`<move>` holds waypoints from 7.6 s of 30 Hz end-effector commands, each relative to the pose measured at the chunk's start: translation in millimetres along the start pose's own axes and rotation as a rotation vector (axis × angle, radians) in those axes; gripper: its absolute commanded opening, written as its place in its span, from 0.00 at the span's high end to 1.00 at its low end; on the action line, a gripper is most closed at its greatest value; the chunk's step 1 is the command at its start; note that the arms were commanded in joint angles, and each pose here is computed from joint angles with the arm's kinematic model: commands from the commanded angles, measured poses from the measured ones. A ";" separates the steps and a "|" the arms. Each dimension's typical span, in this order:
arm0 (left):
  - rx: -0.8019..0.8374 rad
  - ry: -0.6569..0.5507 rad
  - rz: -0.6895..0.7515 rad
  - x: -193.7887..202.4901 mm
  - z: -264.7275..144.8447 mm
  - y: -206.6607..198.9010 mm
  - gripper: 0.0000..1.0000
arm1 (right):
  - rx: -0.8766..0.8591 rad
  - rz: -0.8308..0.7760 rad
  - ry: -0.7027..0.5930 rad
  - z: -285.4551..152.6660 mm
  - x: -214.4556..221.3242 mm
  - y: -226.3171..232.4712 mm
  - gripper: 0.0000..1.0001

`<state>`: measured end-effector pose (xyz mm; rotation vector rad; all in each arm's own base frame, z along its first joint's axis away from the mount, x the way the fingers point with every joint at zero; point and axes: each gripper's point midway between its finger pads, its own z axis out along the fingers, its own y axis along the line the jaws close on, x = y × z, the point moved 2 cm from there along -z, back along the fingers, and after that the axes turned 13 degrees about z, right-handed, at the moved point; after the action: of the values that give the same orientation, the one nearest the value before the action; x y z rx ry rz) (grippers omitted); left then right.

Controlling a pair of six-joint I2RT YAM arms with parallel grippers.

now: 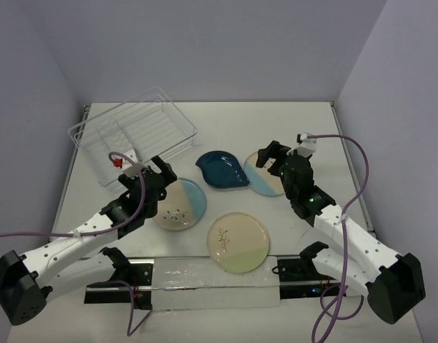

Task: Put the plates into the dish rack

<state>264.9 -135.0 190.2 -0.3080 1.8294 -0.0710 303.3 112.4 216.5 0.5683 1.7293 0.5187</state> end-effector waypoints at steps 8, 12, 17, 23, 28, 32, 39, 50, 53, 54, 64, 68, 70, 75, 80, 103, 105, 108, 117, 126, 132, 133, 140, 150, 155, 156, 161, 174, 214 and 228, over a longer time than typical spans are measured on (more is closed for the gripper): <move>-0.071 0.236 -0.154 45.2 -30.8 33.3 0.01 | -0.397 -0.076 0.154 -2.2 23.6 66.9 0.00; -0.111 0.345 -0.144 68.9 -38.6 41.6 0.01 | -0.441 -0.140 0.241 2.1 49.8 81.3 0.00; -0.208 0.449 -0.136 87.5 -52.7 61.7 0.04 | -0.470 -0.240 0.325 3.4 81.5 100.6 0.00; -0.143 0.493 -0.144 99.8 -58.4 58.7 0.08 | -0.518 -0.255 0.431 6.1 112.5 115.2 0.00; -0.160 0.499 -0.167 110.9 -56.5 62.5 0.10 | -0.551 -0.305 0.525 2.6 142.9 125.4 0.00; -0.060 0.530 -0.208 123.5 -52.8 42.7 0.21 | -0.532 -0.327 0.568 3.4 157.5 120.2 0.00; -0.105 0.510 -0.195 132.5 -41.3 46.6 0.20 | -0.580 -0.345 0.642 -5.2 179.0 125.7 0.00; -0.171 0.597 -0.154 150.6 -34.8 60.4 0.47 | -0.592 -0.351 0.656 1.4 189.0 136.2 0.00; -0.191 0.600 -0.158 151.6 -36.7 64.8 0.55 | -0.567 -0.366 0.653 11.9 195.5 137.0 0.00; -0.203 0.602 -0.154 152.8 -37.8 67.9 0.59 | -0.564 -0.373 0.653 15.6 197.1 138.9 0.00; -0.272 0.655 -0.089 165.9 -41.2 79.9 0.79 | -0.609 -0.426 0.713 29.4 219.4 157.9 0.01; -0.298 0.695 -0.070 169.5 -47.2 83.8 0.85 | -0.585 -0.470 0.779 33.6 239.0 151.7 0.01; -0.309 0.717 -0.069 171.9 -51.2 86.1 0.88 | -0.570 -0.482 0.809 33.1 247.1 147.9 0.01; -0.323 0.738 -0.063 174.9 -60.5 95.7 0.92 | -0.537 -0.483 0.827 28.3 252.6 143.3 0.02; -0.333 0.802 -0.104 181.0 -74.7 98.7 0.95 | -0.473 -0.440 0.846 20.4 253.7 130.9 0.02; -0.373 0.883 -0.058 185.4 -82.7 99.1 1.00 | -0.299 -0.450 0.791 28.1 266.2 106.6 0.01; -0.376 0.884 -0.050 185.6 -82.3 99.4 1.00 | -0.305 -0.448 0.789 26.1 263.5 107.5 0.01; -0.380 0.887 -0.047 185.8 -82.3 99.8 1.00 | -0.309 -0.450 0.795 26.0 265.1 107.4 0.01; -0.374 0.874 -0.052 184.4 -80.9 99.1 1.00 | -0.300 -0.437 0.884 24.8 292.9 98.7 0.01; -0.339 0.862 -0.040 185.1 -74.6 93.1 1.00 | -0.362 -0.428 0.941 10.9 302.2 109.6 0.01; -0.339 0.850 -0.019 183.8 -68.0 89.2 1.00 | -0.587 -0.346 1.029 -26.4 283.3 146.3 0.01; -0.344 0.851 -0.017 184.0 -68.1 89.9 1.00 | -0.626 -0.336 1.042 -32.3 278.9 152.4 0.01; -0.297 0.839 -0.016 181.9 -65.2 84.4 1.00 | -0.892 -0.253 1.051 -71.2 235.7 204.8 0.01; -0.275 0.832 -0.016 181.1 -63.8 81.3 1.00 | -0.909 -0.222 1.137 -80.6 244.5 199.6 0.02; -0.271 0.833 -0.018 182.3 -63.9 81.3 1.00 | -0.876 -0.200 1.180 -79.8 258.0 188.8 0.03; -0.270 0.832 -0.019 182.0 -63.7 80.9 1.00 | -0.869 -0.200 1.181 -79.0 259.5 187.3 0.04; -0.260 0.822 -0.023 180.3 -62.8 79.7 1.00 | -0.846 -0.204 1.176 -74.3 264.8 184.5 0.21; -0.126 0.567 -0.103 105.5 -48.5 47.9 0.59 | -0.756 -0.323 0.874 -42.3 226.8 188.8 0.98; 1.610 -0.007 1.189 -76.7 -50.0 -139.8 0.01 | -1.075 -0.422 0.663 -61.1 58.9 167.8 1.00; 1.729 0.118 1.179 -41.3 -51.3 -125.8 0.03 | -1.209 -0.503 0.662 -74.4 57.6 173.0 1.00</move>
<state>260.7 -250.5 268.9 1.8857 1.2683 -0.6753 238.7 274.1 225.0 -0.8382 1.9731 1.2931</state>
